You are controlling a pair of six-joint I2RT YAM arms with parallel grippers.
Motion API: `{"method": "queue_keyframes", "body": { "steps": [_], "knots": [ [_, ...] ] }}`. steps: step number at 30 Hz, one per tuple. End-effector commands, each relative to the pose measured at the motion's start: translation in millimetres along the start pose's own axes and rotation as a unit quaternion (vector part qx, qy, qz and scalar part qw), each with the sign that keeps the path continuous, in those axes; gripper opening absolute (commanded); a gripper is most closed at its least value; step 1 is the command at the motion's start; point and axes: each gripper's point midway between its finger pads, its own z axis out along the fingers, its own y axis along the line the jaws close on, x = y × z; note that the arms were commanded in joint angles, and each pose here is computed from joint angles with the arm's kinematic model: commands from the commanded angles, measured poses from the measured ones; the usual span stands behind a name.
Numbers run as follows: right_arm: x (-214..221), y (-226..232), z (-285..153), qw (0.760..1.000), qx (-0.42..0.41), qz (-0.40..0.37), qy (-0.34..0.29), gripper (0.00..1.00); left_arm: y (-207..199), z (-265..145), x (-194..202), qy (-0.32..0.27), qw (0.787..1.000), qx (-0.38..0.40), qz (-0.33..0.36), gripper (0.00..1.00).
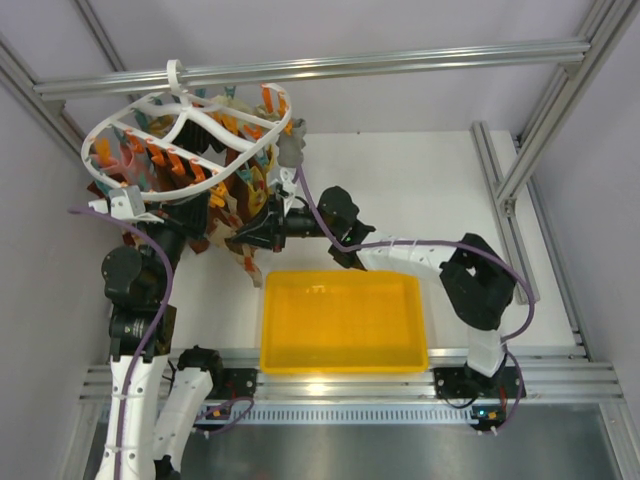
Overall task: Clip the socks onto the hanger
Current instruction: Clamp the sock onto the hanger.
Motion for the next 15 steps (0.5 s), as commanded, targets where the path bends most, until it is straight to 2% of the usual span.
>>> {"method": "queue_keyframes", "body": {
  "steps": [1,15],
  "knots": [
    [-20,-1,5,0.999,-0.022,-0.018,-0.025,0.00,-5,0,-17,-0.026,1.000,0.004,0.005,0.00],
    [-35,-26,8,0.999,-0.016,-0.012,-0.039,0.00,-6,0,-13,-0.017,1.000,0.008,0.009,0.00]
  ]
}}
